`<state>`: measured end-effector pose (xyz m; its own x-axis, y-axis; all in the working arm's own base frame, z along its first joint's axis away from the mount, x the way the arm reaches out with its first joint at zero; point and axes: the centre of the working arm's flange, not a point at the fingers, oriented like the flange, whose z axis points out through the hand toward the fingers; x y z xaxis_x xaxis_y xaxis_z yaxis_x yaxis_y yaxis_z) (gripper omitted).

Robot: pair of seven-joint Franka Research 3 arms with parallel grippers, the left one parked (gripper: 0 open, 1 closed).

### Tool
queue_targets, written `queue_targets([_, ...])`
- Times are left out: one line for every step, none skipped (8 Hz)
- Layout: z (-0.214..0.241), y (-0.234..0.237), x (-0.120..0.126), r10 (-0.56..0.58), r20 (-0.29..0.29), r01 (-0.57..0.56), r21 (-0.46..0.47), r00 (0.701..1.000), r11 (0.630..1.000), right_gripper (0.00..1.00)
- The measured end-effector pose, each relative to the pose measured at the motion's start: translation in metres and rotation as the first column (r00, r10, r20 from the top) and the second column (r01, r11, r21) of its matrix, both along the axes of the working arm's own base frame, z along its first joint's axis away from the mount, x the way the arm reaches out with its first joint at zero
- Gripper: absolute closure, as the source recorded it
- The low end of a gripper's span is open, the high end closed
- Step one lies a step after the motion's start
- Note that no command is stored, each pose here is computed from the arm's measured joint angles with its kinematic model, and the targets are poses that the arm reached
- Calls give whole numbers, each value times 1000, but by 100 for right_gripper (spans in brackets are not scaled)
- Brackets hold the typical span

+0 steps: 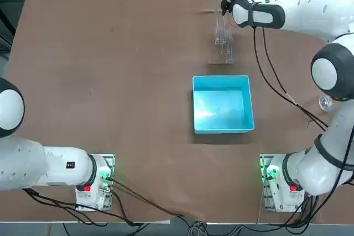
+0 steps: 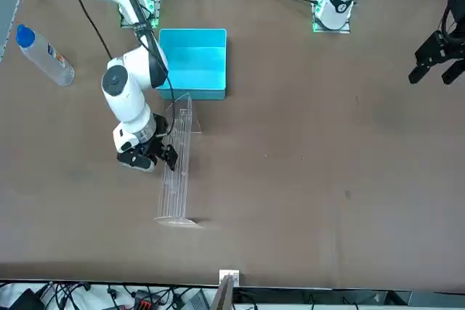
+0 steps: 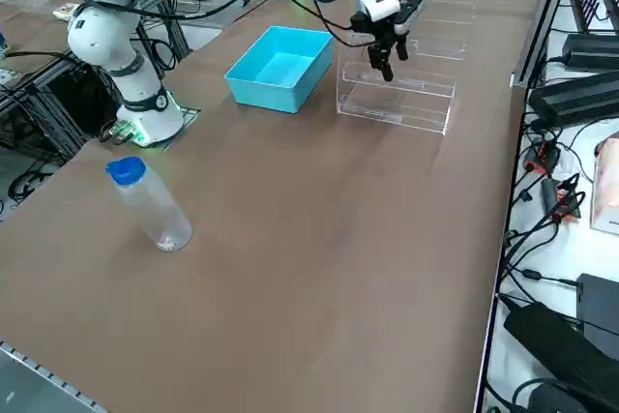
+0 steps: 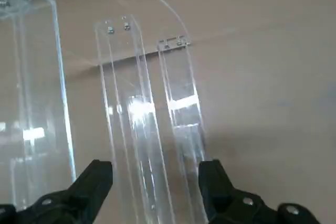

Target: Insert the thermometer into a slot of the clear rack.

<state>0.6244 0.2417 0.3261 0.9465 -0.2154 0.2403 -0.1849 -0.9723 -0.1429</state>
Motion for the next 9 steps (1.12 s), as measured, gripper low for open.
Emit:
queue_targets([11, -9, 1, 34, -22, -34, -26, 999, 999, 0])
queue_targets([29, -29, 3, 71, -52, -74, -55, 996, 996, 0])
queue_targets([52, -56, 3, 104, -83, -111, -78, 991, 991, 0])
queue_targets([76, -86, 1, 138, -118, -149, -96, 983, 984, 0])
queue_targets([101, -115, -4, 171, -154, -189, -107, 973, 976, 0])
queue_targets([126, -142, -12, 202, -192, -226, -111, 960, 968, 0])
queue_targets([151, -166, -21, 231, -227, -260, -110, 946, 959, 0])
queue_targets([175, -188, -31, 250, -251, -284, -106, 935, 953, 0])
queue_targets([199, -206, -40, 252, -256, -286, -104, 933, 953, 0])
